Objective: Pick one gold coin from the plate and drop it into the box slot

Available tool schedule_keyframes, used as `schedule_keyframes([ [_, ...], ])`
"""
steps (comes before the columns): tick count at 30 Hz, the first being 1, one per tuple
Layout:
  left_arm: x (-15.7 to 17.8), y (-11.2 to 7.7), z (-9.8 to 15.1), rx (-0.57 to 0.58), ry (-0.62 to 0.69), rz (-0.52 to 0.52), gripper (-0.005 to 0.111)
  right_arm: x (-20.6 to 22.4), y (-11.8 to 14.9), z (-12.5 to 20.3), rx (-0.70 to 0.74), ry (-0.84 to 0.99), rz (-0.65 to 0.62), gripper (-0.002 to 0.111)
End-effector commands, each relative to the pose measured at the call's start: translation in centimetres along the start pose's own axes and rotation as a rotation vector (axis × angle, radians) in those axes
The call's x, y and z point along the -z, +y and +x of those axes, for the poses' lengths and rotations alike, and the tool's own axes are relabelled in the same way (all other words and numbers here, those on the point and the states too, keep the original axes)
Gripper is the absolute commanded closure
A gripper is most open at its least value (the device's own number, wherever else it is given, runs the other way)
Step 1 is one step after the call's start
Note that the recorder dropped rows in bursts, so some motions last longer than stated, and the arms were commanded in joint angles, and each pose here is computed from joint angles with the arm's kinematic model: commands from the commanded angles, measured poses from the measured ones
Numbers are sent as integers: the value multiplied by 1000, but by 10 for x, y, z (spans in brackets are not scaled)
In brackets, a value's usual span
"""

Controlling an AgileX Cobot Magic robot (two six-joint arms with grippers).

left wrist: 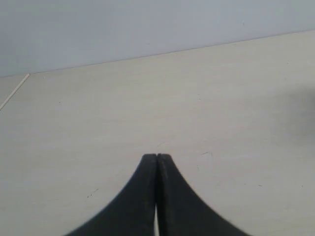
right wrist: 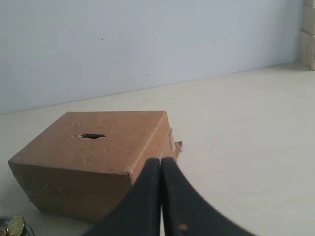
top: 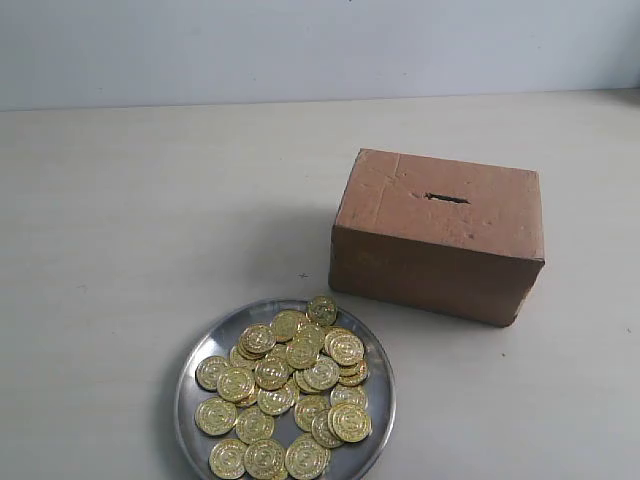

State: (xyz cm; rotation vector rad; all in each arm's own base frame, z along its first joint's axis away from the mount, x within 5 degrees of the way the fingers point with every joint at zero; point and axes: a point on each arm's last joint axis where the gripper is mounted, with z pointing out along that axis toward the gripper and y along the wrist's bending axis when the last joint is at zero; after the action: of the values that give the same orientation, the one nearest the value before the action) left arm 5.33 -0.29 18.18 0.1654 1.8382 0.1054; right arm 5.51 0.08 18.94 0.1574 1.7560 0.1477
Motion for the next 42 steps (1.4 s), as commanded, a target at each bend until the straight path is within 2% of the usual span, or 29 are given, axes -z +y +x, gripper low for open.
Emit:
schedule_keyframes([
  [1,0,0,0,1,-9,-2,107,0,-1,0,14,-11,9,108],
  [22,0,0,0,1,-9,-2,107,1,1,-8,22,-106,-7,108],
  [25,0,0,0,1,-9,-2,107,2,3,-17,-40,-203,-38,108],
  [28,0,0,0,1,-9,-2,107,3,4,-23,-204,-268,-74,108],
  [30,0,0,0,1,-9,-2,107,5,4,-27,-233,-314,-81,108],
  [35,0,0,0,1,-9,-2,107,7,7,-31,-247,-250,-89,108],
  [42,0,0,0,1,-9,-2,107,13,16,-63,-237,-173,-100,108],
])
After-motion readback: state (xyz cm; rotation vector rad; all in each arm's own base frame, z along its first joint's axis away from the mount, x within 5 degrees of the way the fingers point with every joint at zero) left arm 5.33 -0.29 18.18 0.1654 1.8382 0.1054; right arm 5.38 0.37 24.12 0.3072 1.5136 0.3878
